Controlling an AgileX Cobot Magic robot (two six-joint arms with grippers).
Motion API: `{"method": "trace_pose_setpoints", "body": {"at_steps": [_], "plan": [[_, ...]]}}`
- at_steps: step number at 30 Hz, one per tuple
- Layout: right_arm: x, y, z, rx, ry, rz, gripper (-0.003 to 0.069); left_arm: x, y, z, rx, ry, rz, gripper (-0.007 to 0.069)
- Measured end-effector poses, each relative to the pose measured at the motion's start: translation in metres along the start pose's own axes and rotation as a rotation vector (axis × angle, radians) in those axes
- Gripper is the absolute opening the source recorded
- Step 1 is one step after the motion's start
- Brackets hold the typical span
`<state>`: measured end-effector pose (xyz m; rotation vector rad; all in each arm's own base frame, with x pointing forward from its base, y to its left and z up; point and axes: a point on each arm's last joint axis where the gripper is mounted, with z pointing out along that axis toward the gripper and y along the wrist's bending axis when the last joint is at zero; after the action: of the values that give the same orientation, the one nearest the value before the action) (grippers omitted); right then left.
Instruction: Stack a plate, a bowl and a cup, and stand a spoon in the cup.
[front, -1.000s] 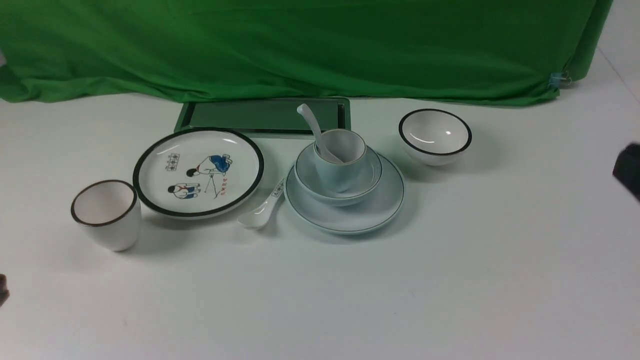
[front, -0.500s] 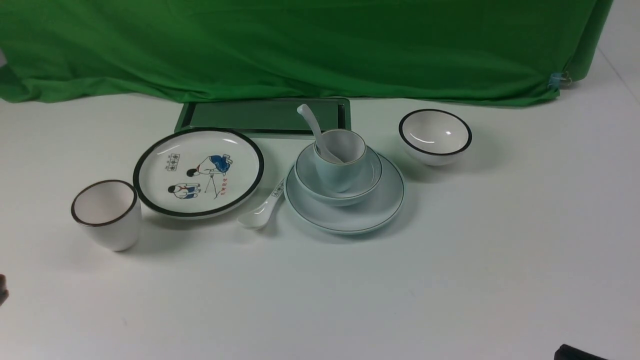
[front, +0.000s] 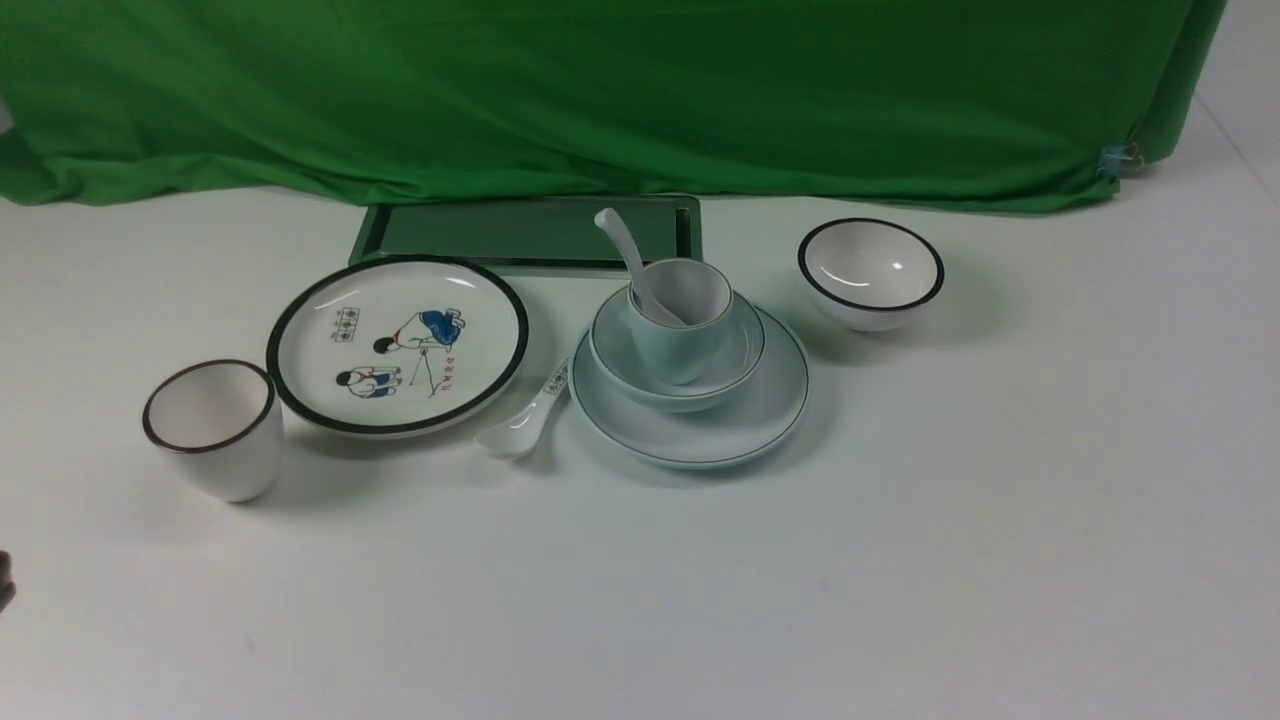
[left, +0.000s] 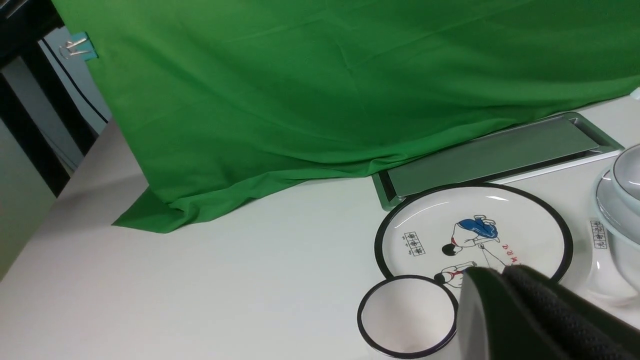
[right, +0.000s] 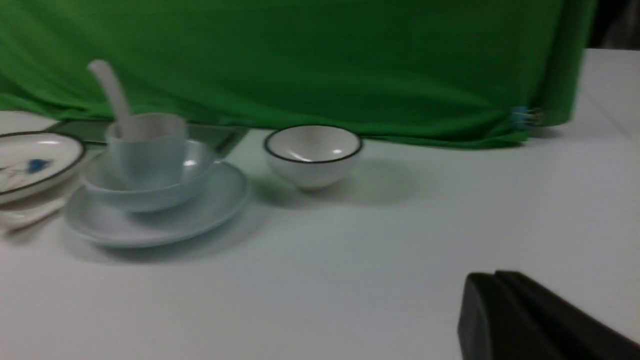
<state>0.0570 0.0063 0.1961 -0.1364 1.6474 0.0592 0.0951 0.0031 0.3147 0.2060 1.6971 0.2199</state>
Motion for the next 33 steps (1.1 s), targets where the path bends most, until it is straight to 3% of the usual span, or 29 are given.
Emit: {"method": "trace_pose_setpoints", "body": {"at_steps": [5, 33], "plan": [[0.009, -0.004, -0.001, 0.079, 0.101, 0.006, 0.0011, 0.0, 0.0, 0.0, -0.001, 0.001, 0.003, -0.0029], [0.014, -0.004, -0.002, 0.083, 0.146, 0.022, 0.0057, 0.002, -0.003, -0.001, 0.026, -0.007, 0.047, -0.0029]]}}
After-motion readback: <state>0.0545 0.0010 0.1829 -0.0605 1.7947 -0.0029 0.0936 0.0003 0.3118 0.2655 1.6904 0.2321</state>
